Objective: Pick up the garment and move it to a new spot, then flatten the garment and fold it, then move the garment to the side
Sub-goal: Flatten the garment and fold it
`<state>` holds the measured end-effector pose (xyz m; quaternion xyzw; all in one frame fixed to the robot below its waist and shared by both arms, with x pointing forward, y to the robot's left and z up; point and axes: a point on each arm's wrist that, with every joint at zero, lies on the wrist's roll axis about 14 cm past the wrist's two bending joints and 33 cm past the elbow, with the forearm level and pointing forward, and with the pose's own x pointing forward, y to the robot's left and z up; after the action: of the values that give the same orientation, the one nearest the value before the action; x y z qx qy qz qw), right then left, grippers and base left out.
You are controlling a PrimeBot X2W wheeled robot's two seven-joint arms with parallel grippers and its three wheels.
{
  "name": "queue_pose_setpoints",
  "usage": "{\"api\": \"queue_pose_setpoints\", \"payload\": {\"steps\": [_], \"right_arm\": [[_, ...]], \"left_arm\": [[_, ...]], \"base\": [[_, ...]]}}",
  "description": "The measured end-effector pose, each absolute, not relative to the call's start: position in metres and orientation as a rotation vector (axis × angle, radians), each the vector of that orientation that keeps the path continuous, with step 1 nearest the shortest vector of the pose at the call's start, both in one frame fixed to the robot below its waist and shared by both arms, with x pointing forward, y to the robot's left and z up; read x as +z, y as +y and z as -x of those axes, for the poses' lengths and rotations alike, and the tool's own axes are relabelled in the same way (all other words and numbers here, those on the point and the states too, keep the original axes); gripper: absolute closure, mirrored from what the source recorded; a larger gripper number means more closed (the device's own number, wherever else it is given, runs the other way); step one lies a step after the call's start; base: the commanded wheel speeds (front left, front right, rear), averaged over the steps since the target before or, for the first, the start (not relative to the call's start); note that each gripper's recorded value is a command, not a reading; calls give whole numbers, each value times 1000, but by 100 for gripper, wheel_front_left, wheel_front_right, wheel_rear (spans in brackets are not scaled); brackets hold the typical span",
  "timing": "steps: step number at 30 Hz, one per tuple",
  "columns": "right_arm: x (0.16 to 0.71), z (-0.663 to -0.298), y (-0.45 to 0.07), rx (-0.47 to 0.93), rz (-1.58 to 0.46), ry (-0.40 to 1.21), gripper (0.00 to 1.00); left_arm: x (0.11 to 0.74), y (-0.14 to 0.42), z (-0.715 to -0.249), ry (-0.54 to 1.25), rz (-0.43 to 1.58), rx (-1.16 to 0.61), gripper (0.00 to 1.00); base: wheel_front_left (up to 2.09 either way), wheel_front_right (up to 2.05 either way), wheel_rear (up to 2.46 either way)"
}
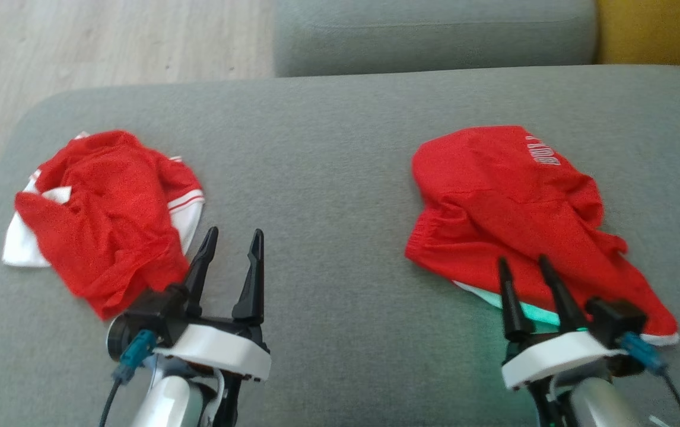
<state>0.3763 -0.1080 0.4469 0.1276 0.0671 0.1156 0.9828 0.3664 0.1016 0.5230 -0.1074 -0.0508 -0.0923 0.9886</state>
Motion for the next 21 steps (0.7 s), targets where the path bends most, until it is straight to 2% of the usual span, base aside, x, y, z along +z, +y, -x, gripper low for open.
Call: {"api": "queue_pose_setpoints", "payload": {"steps": [11,21], "right_arm": [[417,-398,-44,454,-91,290,0],[383,-403,-30,514,8,401,0]], "left_arm": [[506,124,-361,-55,219,-107,0],[497,139,-360,-30,211,-58,0]], "base": [[0,0,0],[0,0,0]]}}
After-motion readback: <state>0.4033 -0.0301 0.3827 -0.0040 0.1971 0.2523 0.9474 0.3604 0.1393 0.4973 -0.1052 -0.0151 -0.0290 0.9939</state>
